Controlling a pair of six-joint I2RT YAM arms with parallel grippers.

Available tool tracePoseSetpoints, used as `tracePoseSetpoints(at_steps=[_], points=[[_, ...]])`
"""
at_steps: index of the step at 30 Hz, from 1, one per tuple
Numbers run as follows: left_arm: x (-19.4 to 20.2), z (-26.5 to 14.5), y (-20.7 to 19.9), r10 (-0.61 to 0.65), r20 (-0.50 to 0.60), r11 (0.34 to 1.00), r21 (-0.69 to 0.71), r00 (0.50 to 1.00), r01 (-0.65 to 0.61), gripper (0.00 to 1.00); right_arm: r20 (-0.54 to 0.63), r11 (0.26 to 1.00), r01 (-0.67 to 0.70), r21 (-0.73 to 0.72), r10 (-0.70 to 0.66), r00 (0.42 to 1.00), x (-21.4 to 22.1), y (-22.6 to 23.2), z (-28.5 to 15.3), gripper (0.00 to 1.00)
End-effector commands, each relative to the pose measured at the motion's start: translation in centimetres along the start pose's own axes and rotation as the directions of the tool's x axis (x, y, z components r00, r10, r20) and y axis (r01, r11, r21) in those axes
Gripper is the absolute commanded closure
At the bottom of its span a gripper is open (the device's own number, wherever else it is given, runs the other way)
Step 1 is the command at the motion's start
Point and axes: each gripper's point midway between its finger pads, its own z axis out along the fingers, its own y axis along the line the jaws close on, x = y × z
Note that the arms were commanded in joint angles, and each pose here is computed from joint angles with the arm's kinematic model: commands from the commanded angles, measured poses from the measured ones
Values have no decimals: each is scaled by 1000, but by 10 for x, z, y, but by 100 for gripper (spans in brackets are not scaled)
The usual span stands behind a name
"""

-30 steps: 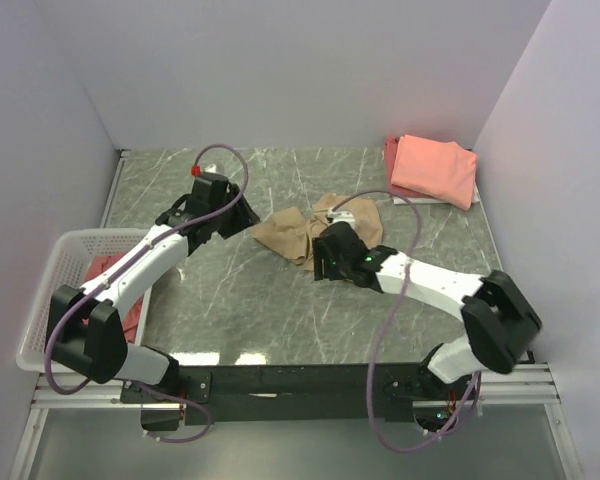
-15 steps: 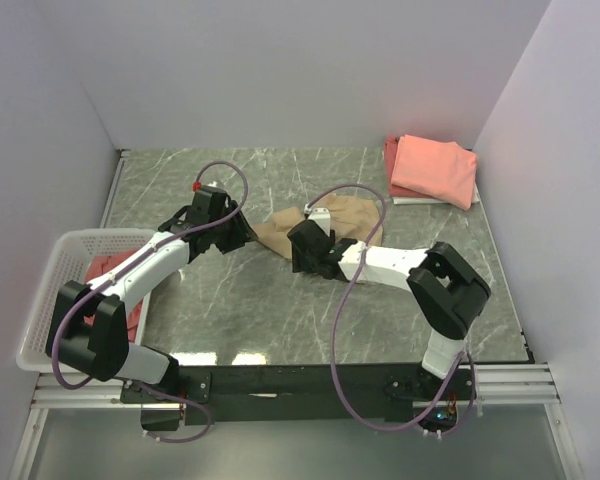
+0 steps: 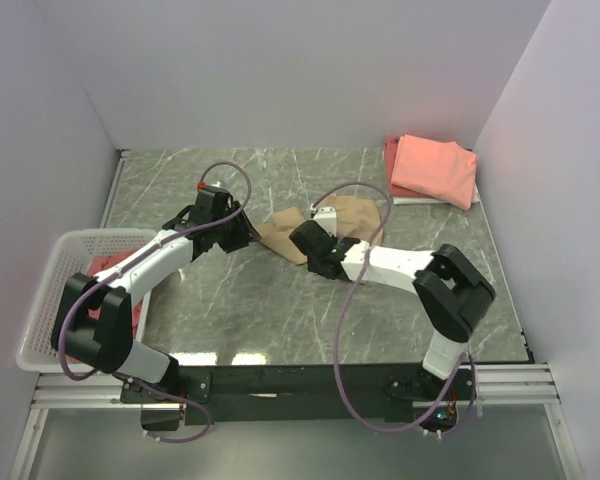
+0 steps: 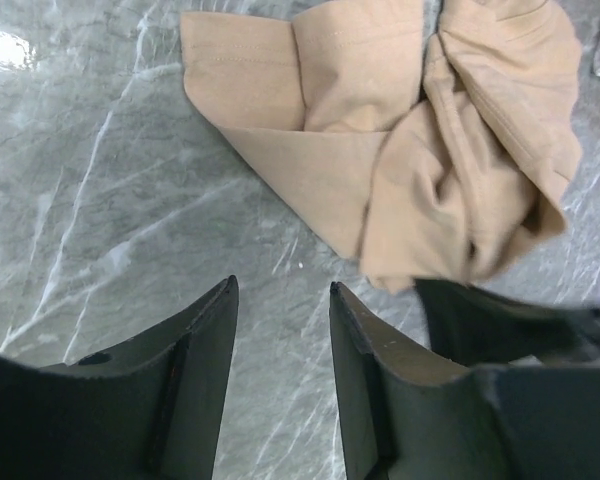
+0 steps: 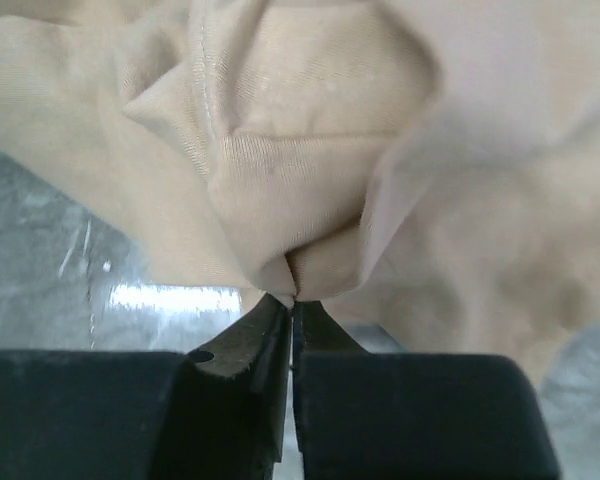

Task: Fold and stack the t-shirts
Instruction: Flatten the tshirt out

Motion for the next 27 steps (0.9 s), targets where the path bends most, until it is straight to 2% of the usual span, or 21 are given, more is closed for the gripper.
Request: tracePoseSetpoints(at_steps=[1,5,8,14,19,22,23,25,26,27], points=[[-3,10,-6,-3,0,1000,31,1000,3,53,97,998,-64,9,62,993,-33,-19,-34,95],[0,28,-3,-25,-17,1000,14,1000,25,53,124,995,-97,-29,100,987,-44,-36,-59,99],[2,44,-2,-32,-30,999,-7,999,32,50,144,992,-122,-41,127,981,-51,-51,-72,100],[5,77,-11,-13,-37,1000,-26,999,12,41,154,986,-147,-74,157,975,-63,-71,-88,100],[-6,97,-27,2,-5,1000,-17,1000,-2,41,142,983,-159,-92,171,975,-65,-84,-90,100],[-17,103,-33,8,24,1000,-18,1000,-7,52,120,982,-157,-109,170,978,-62,-85,-89,100],[-18,107,-30,14,22,999,-38,1000,-13,68,117,980,-166,-114,179,977,-62,-87,-87,98],[-28,107,-40,27,32,999,-32,999,-26,83,98,977,-171,-131,184,978,-59,-88,-83,89],[-28,107,-39,36,20,998,-44,999,-35,99,83,973,-176,-148,190,978,-56,-86,-80,85],[-34,104,-46,39,31,999,-33,999,-38,99,78,971,-178,-157,192,978,-55,-86,-79,74]])
